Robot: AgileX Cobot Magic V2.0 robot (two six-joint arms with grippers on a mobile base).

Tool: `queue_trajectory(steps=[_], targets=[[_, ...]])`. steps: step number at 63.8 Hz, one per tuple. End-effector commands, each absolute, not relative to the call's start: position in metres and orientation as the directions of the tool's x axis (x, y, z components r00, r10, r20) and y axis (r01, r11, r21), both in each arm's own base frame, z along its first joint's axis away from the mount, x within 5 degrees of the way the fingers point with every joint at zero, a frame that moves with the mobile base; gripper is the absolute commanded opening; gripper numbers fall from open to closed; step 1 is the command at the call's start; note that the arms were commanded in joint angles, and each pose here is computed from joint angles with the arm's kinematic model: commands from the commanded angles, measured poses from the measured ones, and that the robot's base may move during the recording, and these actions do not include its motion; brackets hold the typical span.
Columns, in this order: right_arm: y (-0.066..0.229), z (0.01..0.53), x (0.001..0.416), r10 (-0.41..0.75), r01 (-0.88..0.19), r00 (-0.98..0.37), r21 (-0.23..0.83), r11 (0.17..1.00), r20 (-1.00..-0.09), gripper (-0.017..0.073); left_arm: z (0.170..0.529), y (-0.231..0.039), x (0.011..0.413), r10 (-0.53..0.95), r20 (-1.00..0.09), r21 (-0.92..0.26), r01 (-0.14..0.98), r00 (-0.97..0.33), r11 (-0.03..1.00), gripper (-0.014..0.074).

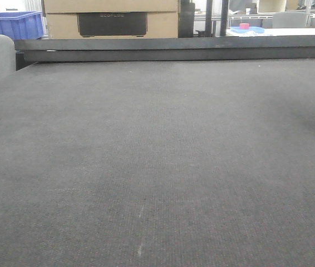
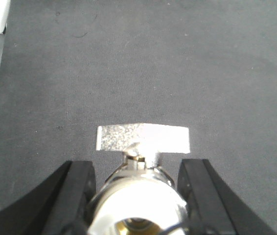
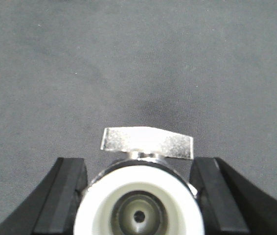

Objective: Place valve from conveyor to right shelf box

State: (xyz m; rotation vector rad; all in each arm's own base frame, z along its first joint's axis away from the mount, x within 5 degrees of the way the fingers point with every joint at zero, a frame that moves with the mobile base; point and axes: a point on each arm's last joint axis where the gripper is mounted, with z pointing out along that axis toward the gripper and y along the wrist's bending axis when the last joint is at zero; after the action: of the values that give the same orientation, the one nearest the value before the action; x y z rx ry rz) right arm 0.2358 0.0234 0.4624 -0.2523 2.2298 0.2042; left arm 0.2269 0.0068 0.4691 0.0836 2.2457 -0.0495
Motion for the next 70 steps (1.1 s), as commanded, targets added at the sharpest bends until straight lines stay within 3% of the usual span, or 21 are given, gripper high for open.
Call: queue_trajectory(steps=[1,70], targets=[[0.0232,0.4744,0.232,-0.094,-0.246,-0.548,0.052,0.968,-0.831,-0.0153,0.4777,0.0053,0.2244,0.033,-0.819,-0.011,0.074,-0.573,0.997,-0.0111],[0.0232,0.4744,0.233,-0.093,-0.245,-0.545,0.052,0.968,-0.833,-0.0153,0.4777,0.0053,0.2244,0.033,-0.819,-0.011,0.074,-0.573,0.997,-0.0111]])
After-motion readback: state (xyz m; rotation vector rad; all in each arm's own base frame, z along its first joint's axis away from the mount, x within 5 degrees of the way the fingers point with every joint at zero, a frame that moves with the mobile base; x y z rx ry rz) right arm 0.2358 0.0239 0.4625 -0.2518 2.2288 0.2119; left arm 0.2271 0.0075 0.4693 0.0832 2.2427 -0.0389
